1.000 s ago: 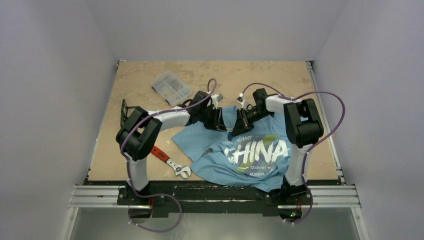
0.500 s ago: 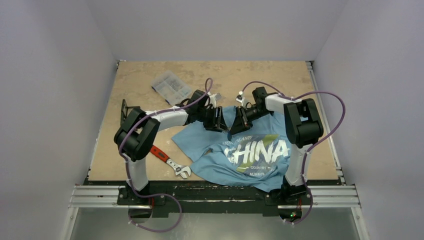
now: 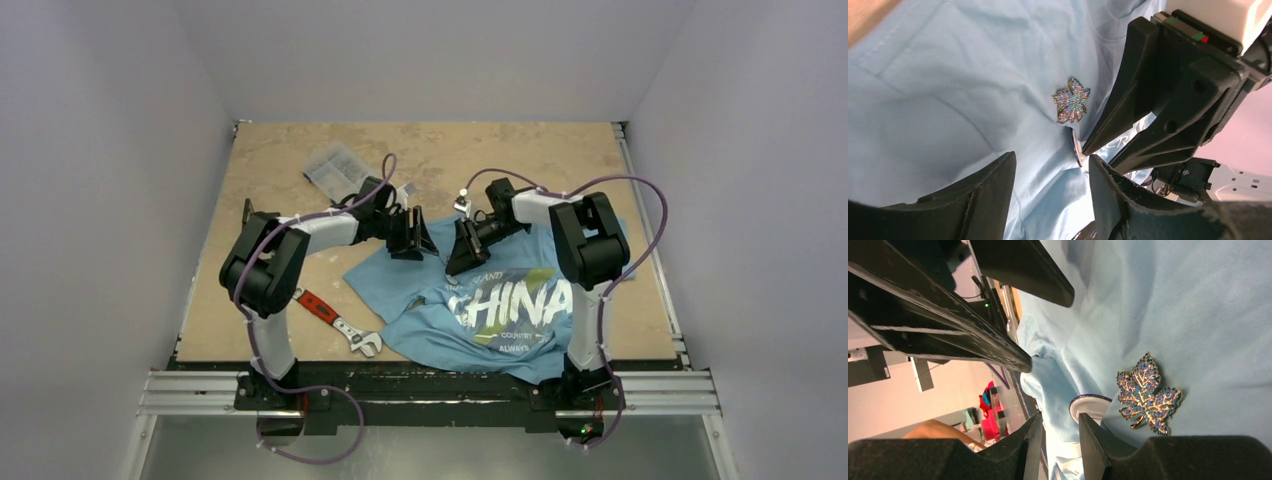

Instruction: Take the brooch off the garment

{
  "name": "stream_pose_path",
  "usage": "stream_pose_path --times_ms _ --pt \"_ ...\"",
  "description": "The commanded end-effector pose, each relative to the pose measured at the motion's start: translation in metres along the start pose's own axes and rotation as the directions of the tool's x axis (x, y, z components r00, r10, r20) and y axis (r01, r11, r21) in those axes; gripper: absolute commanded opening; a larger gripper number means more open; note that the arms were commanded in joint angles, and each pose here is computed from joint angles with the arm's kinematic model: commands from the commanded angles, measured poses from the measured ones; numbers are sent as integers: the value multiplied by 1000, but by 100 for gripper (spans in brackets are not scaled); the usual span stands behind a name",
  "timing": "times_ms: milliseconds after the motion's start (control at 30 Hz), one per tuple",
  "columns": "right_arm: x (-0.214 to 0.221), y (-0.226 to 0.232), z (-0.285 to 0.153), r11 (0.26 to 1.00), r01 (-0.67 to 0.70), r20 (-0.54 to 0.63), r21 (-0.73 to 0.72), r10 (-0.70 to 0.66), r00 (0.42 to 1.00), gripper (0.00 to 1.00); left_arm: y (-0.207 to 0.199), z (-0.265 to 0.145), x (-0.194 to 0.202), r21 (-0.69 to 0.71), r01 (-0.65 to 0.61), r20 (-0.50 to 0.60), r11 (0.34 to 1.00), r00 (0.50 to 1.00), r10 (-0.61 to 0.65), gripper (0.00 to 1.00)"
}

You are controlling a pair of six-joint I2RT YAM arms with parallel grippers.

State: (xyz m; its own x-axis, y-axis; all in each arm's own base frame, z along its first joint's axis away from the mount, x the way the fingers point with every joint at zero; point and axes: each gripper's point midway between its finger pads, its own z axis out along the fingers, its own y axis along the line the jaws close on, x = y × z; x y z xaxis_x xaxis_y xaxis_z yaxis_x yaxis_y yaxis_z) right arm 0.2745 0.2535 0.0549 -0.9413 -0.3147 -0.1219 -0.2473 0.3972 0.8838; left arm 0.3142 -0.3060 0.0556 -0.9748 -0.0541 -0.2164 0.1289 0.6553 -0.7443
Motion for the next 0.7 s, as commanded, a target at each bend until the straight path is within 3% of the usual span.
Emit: stream_pose_path --times_ms 0,167,433,667 --pt "-7 5 7 1000 26 -11 -9 -26 1000 37 -8 -19 3 35 -10 3 999 1000 10 56" --pt "-8 3 12 1000 15 -15 3 -15 1000 37 -11 -22 9 71 -8 16 997 1000 7 53" --pt "-17 44 -18 978 207 44 30 -208 977 38 -35 -14 11 181 -47 1 982 999 48 35" --pt "-10 13 -40 977 150 59 153 -161 985 36 -43 5 18 188 -39 -54 981 997 50 29"
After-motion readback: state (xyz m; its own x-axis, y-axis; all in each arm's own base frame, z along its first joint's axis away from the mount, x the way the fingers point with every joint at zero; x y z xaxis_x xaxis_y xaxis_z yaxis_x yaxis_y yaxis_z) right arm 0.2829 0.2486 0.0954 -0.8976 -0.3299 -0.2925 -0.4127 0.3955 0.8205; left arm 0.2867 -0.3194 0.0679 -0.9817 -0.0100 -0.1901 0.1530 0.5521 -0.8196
